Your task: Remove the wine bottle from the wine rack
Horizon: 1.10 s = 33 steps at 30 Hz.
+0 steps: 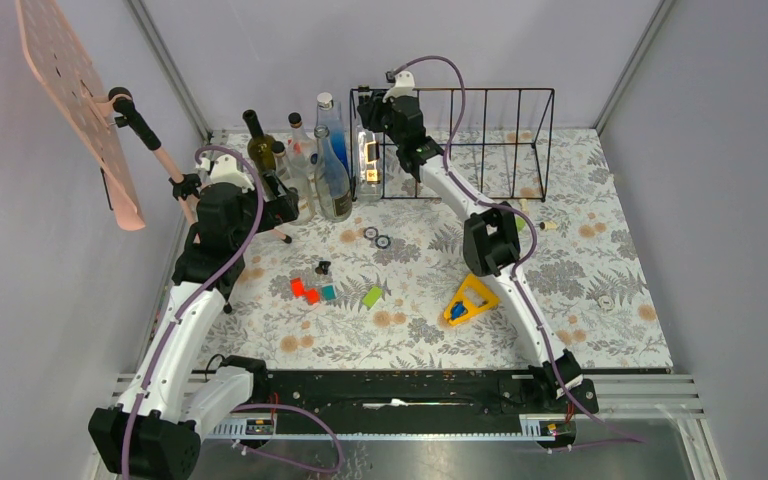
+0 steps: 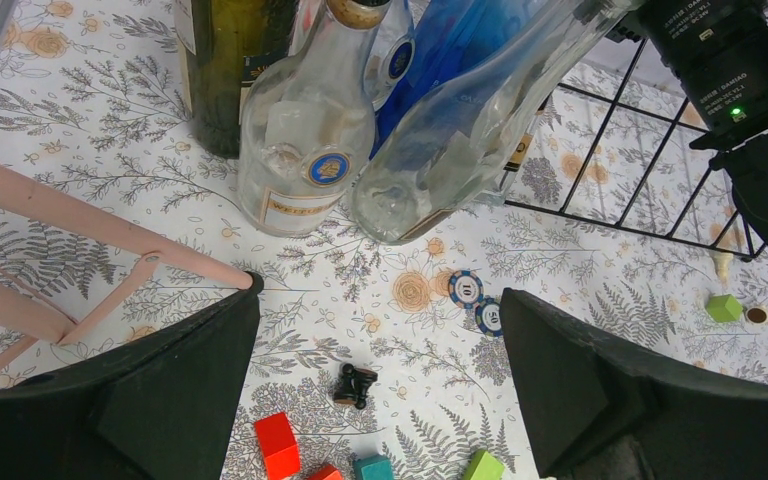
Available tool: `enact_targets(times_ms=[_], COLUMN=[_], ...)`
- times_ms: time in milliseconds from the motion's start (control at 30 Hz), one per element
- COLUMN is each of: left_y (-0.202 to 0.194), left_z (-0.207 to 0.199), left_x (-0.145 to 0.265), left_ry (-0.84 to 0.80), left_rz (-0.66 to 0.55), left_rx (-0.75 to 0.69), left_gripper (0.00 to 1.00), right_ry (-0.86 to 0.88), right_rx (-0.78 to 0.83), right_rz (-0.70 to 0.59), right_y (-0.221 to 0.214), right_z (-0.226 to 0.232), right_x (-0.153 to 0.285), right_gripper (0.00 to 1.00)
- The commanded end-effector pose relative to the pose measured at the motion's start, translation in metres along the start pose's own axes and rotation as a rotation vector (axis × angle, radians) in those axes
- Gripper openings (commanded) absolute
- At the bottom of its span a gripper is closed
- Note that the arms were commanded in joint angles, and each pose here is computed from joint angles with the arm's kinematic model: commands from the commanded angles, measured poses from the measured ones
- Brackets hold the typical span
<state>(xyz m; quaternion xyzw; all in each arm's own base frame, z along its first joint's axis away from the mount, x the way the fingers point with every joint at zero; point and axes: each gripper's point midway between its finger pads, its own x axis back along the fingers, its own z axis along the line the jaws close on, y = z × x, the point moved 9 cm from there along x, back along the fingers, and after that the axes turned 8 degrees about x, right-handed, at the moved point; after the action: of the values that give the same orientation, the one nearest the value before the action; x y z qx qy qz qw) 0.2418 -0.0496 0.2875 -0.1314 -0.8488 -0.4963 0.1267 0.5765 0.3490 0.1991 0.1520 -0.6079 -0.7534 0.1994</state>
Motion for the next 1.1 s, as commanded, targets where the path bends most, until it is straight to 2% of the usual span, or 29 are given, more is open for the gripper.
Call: enact_targets(times_ms=[0, 300, 500, 767, 1067], left_y=[0.007, 0.007, 0.006, 0.006, 0.005], left_z=[-0.003, -0.002, -0.001, -0.001, 0.000], left_x=[0.002, 0.002, 0.002, 0.002, 0.001], left_ry=[-0.025, -0.019, -0.017, -0.015, -0.008], left_rz=[-0.031, -0.032, -0.031, -0.028, -0.026], left_rx=[-0.003, -0.002, -0.002, -0.004, -0.005], left_gripper=[0.99, 0.99, 0.99, 0.99, 0.99], right_ry=[0.095, 0.172, 0.208, 0.220, 0.243], right_rx=[0.060, 0.118, 0.168, 0.224, 0.255], right_rz=[-0.161, -0.205, -0.184, -0.214, -0.188], right_y=[0.085, 0.131, 0.137, 0.138, 0.113], right_z=[0.028, 0.049, 0.063, 0.075, 0.080], right_x=[0.018, 0.048, 0.074, 0.120, 0.157], right_gripper=[0.11, 0.05, 0.02, 0.01, 0.01])
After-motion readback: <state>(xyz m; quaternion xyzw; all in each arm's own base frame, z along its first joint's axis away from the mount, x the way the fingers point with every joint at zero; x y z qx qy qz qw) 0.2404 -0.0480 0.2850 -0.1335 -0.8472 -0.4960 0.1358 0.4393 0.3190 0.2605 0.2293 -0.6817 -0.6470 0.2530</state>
